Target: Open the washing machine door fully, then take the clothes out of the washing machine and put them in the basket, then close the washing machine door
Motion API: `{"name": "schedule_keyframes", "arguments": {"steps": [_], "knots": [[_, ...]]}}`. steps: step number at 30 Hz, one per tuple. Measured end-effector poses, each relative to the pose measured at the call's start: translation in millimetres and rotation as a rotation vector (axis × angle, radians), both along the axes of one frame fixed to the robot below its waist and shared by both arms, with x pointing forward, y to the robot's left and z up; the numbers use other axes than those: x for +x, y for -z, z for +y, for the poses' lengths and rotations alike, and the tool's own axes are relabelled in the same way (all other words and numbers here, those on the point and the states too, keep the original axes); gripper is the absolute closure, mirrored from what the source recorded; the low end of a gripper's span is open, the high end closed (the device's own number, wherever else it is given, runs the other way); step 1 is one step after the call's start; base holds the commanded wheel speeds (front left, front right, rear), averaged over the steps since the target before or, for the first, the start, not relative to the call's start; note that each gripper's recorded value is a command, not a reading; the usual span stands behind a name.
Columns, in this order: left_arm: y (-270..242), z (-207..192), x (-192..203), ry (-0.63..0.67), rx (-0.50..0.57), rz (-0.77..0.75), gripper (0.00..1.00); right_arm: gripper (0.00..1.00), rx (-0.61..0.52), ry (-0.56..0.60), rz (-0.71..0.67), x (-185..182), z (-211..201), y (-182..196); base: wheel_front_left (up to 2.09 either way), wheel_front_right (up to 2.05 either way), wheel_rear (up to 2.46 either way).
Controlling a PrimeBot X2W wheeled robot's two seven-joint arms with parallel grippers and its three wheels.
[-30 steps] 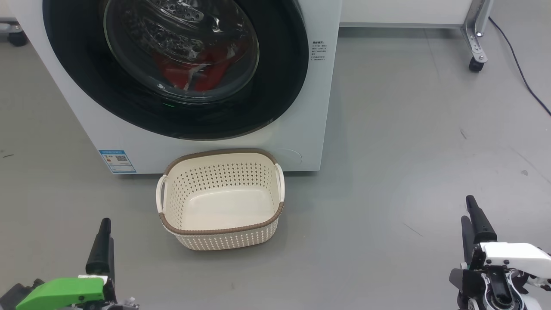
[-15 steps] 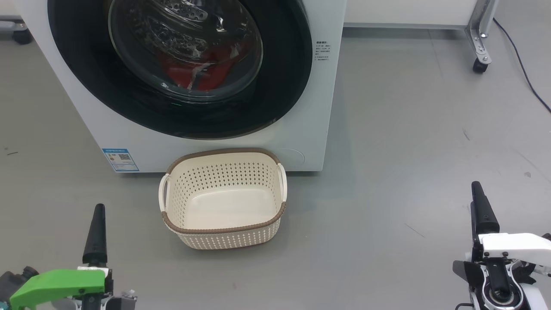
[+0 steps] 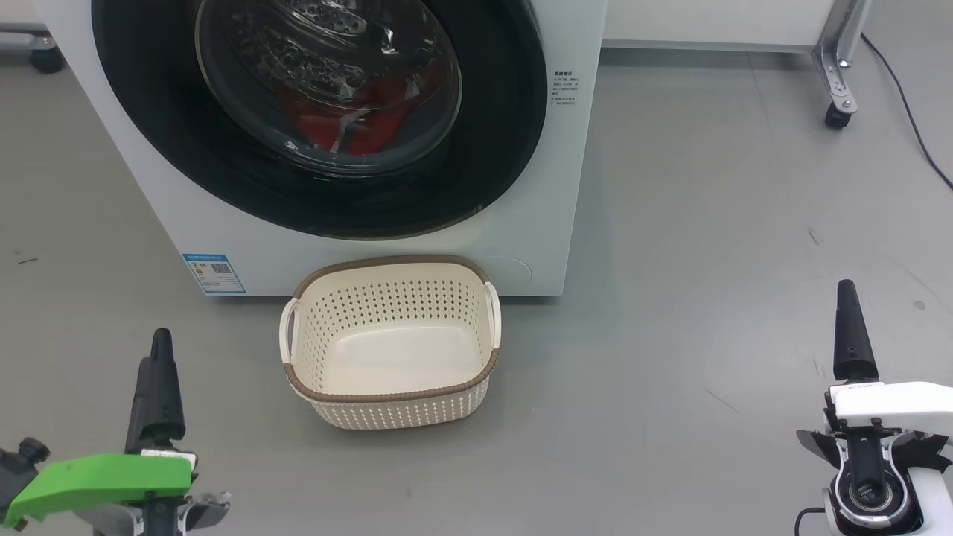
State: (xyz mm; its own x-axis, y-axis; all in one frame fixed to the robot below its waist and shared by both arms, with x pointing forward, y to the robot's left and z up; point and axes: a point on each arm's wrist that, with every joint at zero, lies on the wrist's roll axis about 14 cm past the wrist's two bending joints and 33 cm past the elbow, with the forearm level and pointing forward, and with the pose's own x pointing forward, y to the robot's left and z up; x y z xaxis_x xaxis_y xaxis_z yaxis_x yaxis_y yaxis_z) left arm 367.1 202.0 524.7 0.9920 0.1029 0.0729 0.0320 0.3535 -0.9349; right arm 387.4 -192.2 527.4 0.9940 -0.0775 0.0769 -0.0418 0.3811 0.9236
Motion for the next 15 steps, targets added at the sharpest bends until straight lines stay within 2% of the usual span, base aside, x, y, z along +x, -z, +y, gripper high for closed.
{"name": "schedule_keyframes", "arguments": {"steps": [15], "knots": [[-21.0,-21.7,0.6,0.040,0.262,-0.067,0.00,0.00,-0.235,-0.029,-0.035,2.2,19.0,-8.7,0.00,0.00,0.00]]}}
